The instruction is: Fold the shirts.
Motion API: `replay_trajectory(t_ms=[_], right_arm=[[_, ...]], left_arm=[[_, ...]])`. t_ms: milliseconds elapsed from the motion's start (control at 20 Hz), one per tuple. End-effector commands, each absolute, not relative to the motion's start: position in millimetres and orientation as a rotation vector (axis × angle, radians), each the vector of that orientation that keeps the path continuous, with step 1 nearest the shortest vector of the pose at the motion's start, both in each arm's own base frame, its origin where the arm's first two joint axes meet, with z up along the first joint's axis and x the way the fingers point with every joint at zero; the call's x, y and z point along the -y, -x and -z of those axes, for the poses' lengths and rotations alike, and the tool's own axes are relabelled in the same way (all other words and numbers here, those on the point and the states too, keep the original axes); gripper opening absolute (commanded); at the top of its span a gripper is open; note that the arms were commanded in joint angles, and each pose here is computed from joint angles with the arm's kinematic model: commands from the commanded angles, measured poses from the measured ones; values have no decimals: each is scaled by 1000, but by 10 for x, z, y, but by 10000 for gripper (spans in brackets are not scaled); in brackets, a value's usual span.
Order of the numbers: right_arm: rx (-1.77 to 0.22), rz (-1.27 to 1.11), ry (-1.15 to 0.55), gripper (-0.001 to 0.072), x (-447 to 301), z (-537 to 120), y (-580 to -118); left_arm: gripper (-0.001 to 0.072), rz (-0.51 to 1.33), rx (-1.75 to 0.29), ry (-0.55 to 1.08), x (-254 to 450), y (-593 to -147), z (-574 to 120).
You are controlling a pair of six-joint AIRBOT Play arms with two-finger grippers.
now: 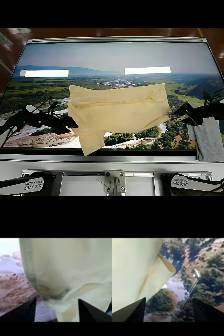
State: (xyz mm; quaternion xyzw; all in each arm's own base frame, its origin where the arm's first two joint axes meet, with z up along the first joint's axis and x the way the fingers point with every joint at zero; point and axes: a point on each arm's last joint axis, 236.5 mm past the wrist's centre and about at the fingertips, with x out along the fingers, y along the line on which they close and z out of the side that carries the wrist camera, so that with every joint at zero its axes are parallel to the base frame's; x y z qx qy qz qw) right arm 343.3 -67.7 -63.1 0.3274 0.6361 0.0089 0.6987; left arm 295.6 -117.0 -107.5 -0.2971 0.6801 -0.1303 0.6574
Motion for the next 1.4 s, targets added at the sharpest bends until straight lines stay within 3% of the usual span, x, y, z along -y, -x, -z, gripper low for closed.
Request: replay_trajectory(t_ms=[0, 100, 200, 250, 500, 600, 1000, 1050, 1100, 1250, 1350], right_arm=[[-1419, -8, -754, 688, 655, 678, -3415], [-1426, 6, -771, 689, 630, 759, -3371], [-1432, 14, -779, 688, 555, 873, -3336], [-1425, 26, -782, 688, 518, 928, -3348], [-1363, 110, -777, 676, 450, 1150, -3506], [-1322, 141, -812, 545, 467, 1159, -3612], [-1344, 166, -884, 532, 412, 1345, -3631], [-1352, 166, -885, 352, 408, 1367, -3616], [-1352, 166, -885, 244, 409, 1366, -3618], [-1390, 128, -876, 66, 338, 1326, -3536], [-1380, 81, -823, 60, 325, 1169, -3520]], left_arm=[[445, 229, -1465, 712, 1180, -3136, 1119], [208, 210, -1450, 721, 1160, -3178, 1123], [71, 228, -1450, 706, 1168, -3172, 1114], [46, 249, -1451, 688, 1176, -3158, 1107], [46, 261, -1462, 686, 1191, -3129, 1101], [46, 264, -1456, 682, 1189, -3150, 1088], [46, 277, -1430, 670, 1185, -3249, 1015], [46, 279, -1429, 670, 1187, -3255, 1006], [46, 280, -1427, 669, 1186, -3263, 1000], [45, 288, -1415, 660, 1184, -3302, 970], [43, 310, -1381, 629, 1174, -3382, 882]])
